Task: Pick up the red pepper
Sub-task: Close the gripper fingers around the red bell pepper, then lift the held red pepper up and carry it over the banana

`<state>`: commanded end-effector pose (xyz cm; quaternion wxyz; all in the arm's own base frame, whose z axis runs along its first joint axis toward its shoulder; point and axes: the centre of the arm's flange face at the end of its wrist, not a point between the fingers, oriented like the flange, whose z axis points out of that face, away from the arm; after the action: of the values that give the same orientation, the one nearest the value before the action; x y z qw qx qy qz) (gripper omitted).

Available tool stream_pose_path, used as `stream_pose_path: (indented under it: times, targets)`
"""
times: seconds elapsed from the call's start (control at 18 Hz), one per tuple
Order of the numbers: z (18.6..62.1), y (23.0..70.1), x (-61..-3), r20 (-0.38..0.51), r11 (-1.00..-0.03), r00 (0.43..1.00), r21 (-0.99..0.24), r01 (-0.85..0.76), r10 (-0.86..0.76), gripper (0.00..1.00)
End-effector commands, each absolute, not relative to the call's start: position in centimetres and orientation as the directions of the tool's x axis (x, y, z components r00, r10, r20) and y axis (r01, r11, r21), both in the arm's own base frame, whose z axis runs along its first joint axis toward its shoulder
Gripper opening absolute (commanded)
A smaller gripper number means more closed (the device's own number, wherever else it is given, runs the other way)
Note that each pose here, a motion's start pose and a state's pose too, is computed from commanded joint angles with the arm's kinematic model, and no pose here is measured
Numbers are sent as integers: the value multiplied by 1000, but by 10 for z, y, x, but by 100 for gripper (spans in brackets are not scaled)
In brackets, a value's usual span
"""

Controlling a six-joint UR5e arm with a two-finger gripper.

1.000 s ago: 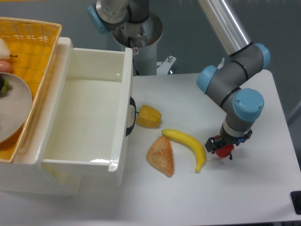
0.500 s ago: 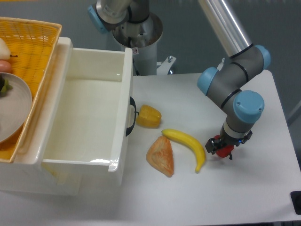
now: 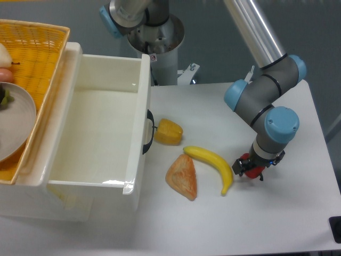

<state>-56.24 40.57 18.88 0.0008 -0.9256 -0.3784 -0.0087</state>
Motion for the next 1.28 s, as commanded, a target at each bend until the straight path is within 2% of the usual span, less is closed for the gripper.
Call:
stream_pose_path:
  times: [0.06, 0.17, 0.78, 0.83, 1.11, 1.28]
  targets:
    - [189, 406, -562, 17, -714, 713, 5, 701, 701, 83]
    - [191, 406, -563, 16, -715, 715, 2, 700, 699, 78]
    - [206, 398, -567, 12, -747, 747, -19, 665, 665, 64]
    - [207, 398, -568, 11, -747, 747, -20, 665, 664, 60]
    - [226, 404, -563, 2, -756, 757, -48, 653, 654, 59]
    - [251, 422, -549, -7, -786, 789, -85, 612, 615, 59]
